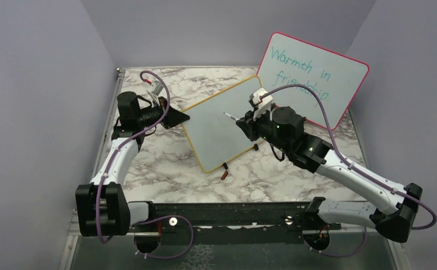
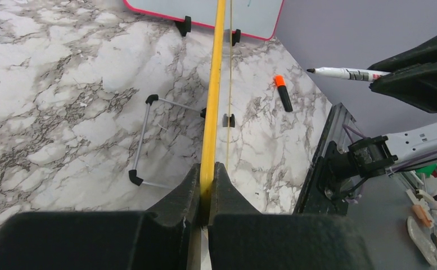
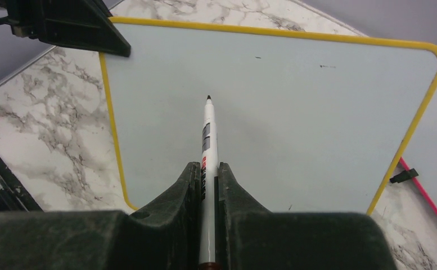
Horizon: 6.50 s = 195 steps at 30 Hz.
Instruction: Write a sentence on the whiteboard
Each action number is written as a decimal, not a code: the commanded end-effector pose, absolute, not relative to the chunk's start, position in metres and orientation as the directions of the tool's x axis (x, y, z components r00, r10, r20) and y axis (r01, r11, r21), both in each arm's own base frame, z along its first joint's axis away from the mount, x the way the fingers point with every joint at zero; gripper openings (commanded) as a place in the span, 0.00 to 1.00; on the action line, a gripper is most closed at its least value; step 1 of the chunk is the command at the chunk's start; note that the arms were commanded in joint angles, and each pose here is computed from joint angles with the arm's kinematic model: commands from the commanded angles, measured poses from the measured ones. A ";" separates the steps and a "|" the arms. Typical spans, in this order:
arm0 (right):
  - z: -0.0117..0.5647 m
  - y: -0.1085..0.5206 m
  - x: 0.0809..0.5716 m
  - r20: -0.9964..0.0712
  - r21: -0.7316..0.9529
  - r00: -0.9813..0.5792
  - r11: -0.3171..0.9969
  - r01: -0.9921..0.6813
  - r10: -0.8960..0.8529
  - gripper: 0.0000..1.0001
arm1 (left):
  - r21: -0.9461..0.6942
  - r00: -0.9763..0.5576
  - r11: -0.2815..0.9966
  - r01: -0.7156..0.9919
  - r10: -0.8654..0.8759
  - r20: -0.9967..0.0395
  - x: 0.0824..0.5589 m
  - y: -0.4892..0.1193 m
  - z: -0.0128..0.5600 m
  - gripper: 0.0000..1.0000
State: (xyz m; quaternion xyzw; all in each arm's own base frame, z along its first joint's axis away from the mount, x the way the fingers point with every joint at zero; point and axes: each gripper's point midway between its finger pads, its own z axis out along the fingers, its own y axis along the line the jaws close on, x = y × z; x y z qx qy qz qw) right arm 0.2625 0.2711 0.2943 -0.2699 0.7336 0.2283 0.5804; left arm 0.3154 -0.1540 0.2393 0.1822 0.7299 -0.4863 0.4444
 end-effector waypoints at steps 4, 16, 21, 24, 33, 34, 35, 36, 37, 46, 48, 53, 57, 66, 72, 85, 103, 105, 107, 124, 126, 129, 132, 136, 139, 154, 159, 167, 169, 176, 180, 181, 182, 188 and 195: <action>0.298 0.284 0.262 -0.942 -0.141 -0.164 0.789 -0.598 -0.293 0.01 | -0.482 -0.500 0.500 0.720 -0.108 -0.859 0.310 -0.162 0.233 0.00; 0.303 0.330 0.256 -0.924 -0.233 -0.114 0.776 -0.586 -0.364 0.01 | -0.423 -0.459 0.566 0.707 -0.086 -0.884 0.310 -0.156 0.233 0.00; 0.306 0.341 0.254 -0.932 -0.227 -0.099 0.777 -0.588 -0.348 0.01 | -0.423 -0.464 0.583 0.694 -0.086 -0.881 0.315 -0.154 0.230 0.00; 0.303 0.347 0.255 -0.930 -0.238 -0.093 0.777 -0.583 -0.355 0.01 | -0.444 -0.495 0.590 0.674 -0.086 -0.865 0.316 -0.154 0.224 0.00; 0.304 0.368 0.252 -0.940 -0.242 -0.048 0.760 -0.603 -0.337 0.01 | -0.453 -0.509 0.604 0.656 -0.089 -0.856 0.318 -0.152 0.219 0.00; 0.304 0.370 0.253 -0.940 -0.244 -0.046 0.760 -0.602 -0.338 0.01 | -0.454 -0.511 0.606 0.653 -0.089 -0.855 0.318 -0.152 0.218 0.00; 0.303 0.373 0.253 -0.939 -0.247 -0.044 0.758 -0.603 -0.341 0.01 | -0.453 -0.511 0.607 0.653 -0.089 -0.855 0.319 -0.152 0.218 0.00; 0.303 0.375 0.253 -0.938 -0.250 -0.042 0.757 -0.603 -0.343 0.01 | -0.453 -0.510 0.607 0.654 -0.089 -0.856 0.319 -0.152 0.218 0.00; 0.303 0.377 0.254 -0.938 -0.253 -0.040 0.756 -0.604 -0.345 0.01 | -0.453 -0.511 0.606 0.653 -0.089 -0.855 0.319 -0.152 0.218 0.00; 0.298 0.382 0.256 -0.929 -0.276 -0.035 0.754 -0.596 -0.368 0.01 | -0.458 -0.517 0.607 0.649 -0.090 -0.851 0.321 -0.152 0.217 0.00; 0.298 0.382 0.258 -0.928 -0.279 -0.035 0.757 -0.591 -0.370 0.01 | -0.461 -0.520 0.607 0.648 -0.090 -0.850 0.322 -0.152 0.216 0.00; 0.296 0.385 0.259 -0.928 -0.284 -0.030 0.757 -0.588 -0.372 0.01 | -0.463 -0.524 0.608 0.645 -0.090 -0.847 0.322 -0.152 0.214 0.00; 0.294 0.388 0.259 -0.927 -0.284 -0.028 0.751 -0.596 -0.373 0.01 | -0.463 -0.524 0.608 0.645 -0.090 -0.847 0.323 -0.152 0.214 0.00; 0.289 0.392 0.260 -0.923 -0.291 -0.031 0.748 -0.597 -0.384 0.01 | -0.462 -0.522 0.607 0.647 -0.089 -0.848 0.323 -0.152 0.214 0.00; 0.286 0.392 0.263 -0.918 -0.301 -0.036 0.753 -0.585 -0.395 0.01 | -0.462 -0.522 0.605 0.648 -0.088 -0.849 0.323 -0.152 0.215 0.00; 0.283 0.400 0.263 -0.916 -0.307 -0.026 0.740 -0.599 -0.401 0.01 | -0.464 -0.522 0.599 0.652 -0.088 -0.848 0.322 -0.153 0.215 0.00; 0.278 0.411 0.256 -0.913 -0.300 -0.013 0.692 -0.656 -0.408 0.01 | -0.471 -0.528 0.598 0.649 -0.092 -0.844 0.324 -0.153 0.214 0.00; 0.278 0.411 0.255 -0.912 -0.300 -0.013 0.689 -0.660 -0.409 0.01 | -0.470 -0.528 0.599 0.648 -0.091 -0.844 0.324 -0.153 0.213 0.00; 0.276 0.411 0.255 -0.910 -0.302 -0.015 0.685 -0.663 -0.415 0.01 | -0.471 -0.529 0.599 0.647 -0.092 -0.843 0.324 -0.153 0.213 0.00; 0.257 0.417 0.245 -0.878 -0.321 -0.028 0.632 -0.705 -0.477 0.01 | -0.475 -0.534 0.602 0.642 -0.093 -0.840 0.325 -0.153 0.211 0.00; 0.255 0.416 0.244 -0.875 -0.323 -0.030 0.628 -0.708 -0.483 0.01 | -0.476 -0.535 0.602 0.641 -0.093 -0.840 0.325 -0.153 0.211 0.00; 0.250 0.417 0.242 -0.868 -0.326 -0.033 0.618 -0.715 -0.495 0.01 | -0.476 -0.535 0.602 0.641 -0.093 -0.840 0.325 -0.153 0.211 0.00; 0.247 0.416 0.241 -0.861 -0.331 -0.036 0.613 -0.717 -0.507 0.01 | -0.477 -0.537 0.602 0.640 -0.093 -0.838 0.325 -0.153 0.211 0.00; 0.244 0.413 0.242 -0.854 -0.340 -0.042 0.617 -0.710 -0.518 0.01 | -0.475 -0.537 0.605 0.639 -0.093 -0.839 0.325 -0.152 0.211 0.00; 0.240 0.410 0.243 -0.844 -0.351 -0.050 0.621 -0.701 -0.534 0.01 | -0.474 -0.536 0.605 0.639 -0.092 -0.839 0.326 -0.152 0.211 0.00; 0.225 0.394 0.242 -0.811 -0.377 -0.082 0.625 -0.683 -0.579 0.01 | -0.476 -0.539 0.606 0.637 -0.092 -0.837 0.326 -0.152 0.209 0.00; 0.223 0.385 0.244 -0.804 -0.393 -0.092 0.642 -0.659 -0.587 0.01 | -0.478 -0.542 0.606 0.635 -0.092 -0.836 0.326 -0.152 0.209 0.00; 0.225 0.375 0.245 -0.806 -0.399 -0.104 0.664 -0.632 -0.583 0.01 | -0.478 -0.541 0.609 0.633 -0.092 -0.836 0.326 -0.152 0.208 0.00; 0.225 0.372 0.246 -0.805 -0.404 -0.109 0.673 -0.619 -0.583 0.01 | -0.477 -0.541 0.609 0.634 -0.092 -0.836 0.326 -0.152 0.209 0.00; 0.227 0.363 0.248 -0.808 -0.409 -0.120 0.696 -0.590 -0.577 0.01 | -0.477 -0.541 0.611 0.632 -0.093 -0.836 0.326 -0.151 0.208 0.00; 0.221 0.360 0.246 -0.800 -0.410 -0.133 0.693 -0.593 -0.586 0.01 | -0.478 -0.542 0.610 0.632 -0.092 -0.835 0.326 -0.152 0.208 0.00; 0.220 0.360 0.246 -0.799 -0.408 -0.135 0.693 -0.594 -0.586 0.01 | -0.477 -0.542 0.611 0.632 -0.093 -0.835 0.326 -0.151 0.208 0.00; 0.219 0.359 0.245 -0.797 -0.407 -0.138 0.691 -0.597 -0.588 0.01 | -0.478 -0.542 0.610 0.632 -0.092 -0.835 0.326 -0.152 0.208 0.00; 0.214 0.361 0.238 -0.790 -0.387 -0.146 0.668 -0.635 -0.596 0.01 | -0.479 -0.544 0.610 0.631 -0.092 -0.834 0.327 -0.152 0.207 0.00; 0.206 0.363 0.232 -0.775 -0.373 -0.161 0.648 -0.664 -0.611 0.01 | -0.478 -0.543 0.610 0.632 -0.092 -0.835 0.327 -0.152 0.208 0.00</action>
